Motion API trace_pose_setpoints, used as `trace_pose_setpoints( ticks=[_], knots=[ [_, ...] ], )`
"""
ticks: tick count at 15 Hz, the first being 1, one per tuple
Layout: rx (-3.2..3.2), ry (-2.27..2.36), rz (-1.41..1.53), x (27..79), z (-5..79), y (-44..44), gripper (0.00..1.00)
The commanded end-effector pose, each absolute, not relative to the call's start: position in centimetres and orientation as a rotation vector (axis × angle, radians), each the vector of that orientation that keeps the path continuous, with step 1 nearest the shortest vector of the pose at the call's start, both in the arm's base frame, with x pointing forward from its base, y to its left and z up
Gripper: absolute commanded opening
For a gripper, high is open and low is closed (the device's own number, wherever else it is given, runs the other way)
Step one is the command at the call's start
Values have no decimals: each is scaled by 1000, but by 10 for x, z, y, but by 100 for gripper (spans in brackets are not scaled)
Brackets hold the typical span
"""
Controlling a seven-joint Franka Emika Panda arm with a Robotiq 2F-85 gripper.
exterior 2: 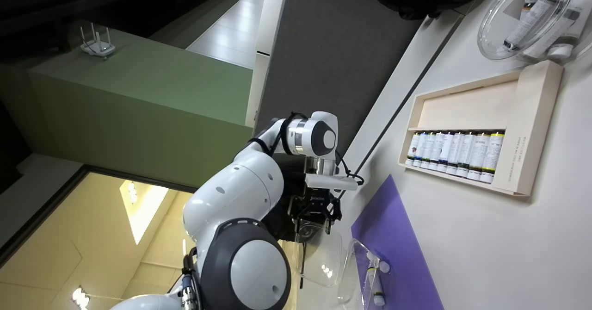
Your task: Close the lid on the clear container
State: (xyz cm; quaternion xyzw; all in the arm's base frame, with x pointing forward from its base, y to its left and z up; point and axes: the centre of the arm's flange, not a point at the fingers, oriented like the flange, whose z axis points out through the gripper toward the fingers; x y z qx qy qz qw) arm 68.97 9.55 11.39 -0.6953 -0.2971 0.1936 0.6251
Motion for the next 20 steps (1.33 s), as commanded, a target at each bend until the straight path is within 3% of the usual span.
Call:
trace_pose_setpoints(
  ticks=[1, 20],
  knots=[
    [-1623, -714, 487, 678, 136, 92, 100],
    [-1619, -807, 616, 604, 147, 77, 100]
  ],
)
